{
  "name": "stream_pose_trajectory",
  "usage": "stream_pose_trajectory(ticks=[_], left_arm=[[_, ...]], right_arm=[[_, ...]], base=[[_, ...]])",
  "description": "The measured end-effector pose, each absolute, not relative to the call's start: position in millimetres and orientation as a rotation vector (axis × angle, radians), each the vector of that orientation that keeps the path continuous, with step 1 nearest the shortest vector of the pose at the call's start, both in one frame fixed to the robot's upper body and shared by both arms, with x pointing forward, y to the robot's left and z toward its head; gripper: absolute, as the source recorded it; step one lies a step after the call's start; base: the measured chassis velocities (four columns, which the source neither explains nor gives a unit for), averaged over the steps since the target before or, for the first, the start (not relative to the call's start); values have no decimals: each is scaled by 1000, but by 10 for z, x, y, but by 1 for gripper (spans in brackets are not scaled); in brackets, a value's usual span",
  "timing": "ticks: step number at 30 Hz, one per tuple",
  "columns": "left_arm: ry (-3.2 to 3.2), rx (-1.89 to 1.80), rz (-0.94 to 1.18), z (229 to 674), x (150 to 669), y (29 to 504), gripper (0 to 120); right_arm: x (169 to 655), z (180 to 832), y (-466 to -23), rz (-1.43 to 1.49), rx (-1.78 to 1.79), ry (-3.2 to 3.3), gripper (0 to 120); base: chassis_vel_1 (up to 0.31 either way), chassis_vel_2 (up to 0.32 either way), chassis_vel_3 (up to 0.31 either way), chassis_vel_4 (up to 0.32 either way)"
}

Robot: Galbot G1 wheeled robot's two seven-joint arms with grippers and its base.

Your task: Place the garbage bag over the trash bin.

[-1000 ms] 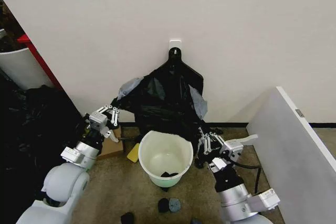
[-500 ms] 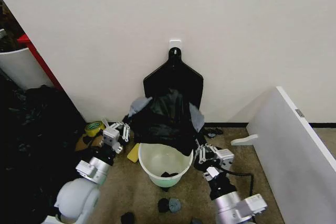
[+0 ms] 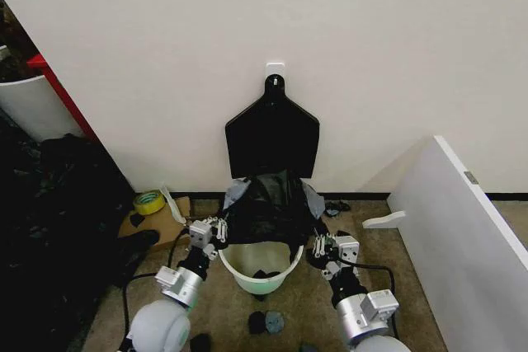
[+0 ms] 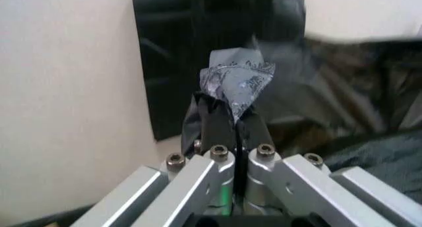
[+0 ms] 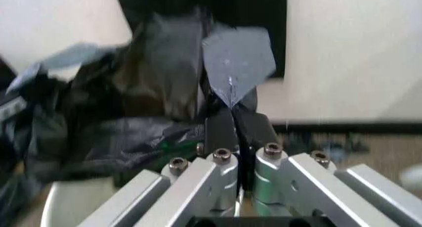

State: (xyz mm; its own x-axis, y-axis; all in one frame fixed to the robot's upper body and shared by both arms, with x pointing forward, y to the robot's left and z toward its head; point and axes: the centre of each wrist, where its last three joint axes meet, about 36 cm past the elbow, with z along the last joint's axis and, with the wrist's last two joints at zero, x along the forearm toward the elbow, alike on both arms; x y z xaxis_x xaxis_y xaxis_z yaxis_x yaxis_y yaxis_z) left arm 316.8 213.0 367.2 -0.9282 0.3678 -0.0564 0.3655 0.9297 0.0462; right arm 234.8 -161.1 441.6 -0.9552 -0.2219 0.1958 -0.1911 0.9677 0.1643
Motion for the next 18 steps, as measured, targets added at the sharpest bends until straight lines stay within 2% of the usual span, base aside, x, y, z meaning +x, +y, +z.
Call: stream_pose_trajectory(ticks=[9,12,18], left_arm=[[3284,723,129,4275,2961,2104,0],[3319,741,184,4333,2944,2101,0],[3343,784,447,4402,3018,2194,0]], right_arm=[[2153,4806,-1782,-203,413,-2663,0],[2142,4835,-1809,-186,425,-2622,0],[2191,4712,-1825,-125,434,-2554,0]], base=[[0,0,0,0],[0,0,0,0],[0,0,0,0]])
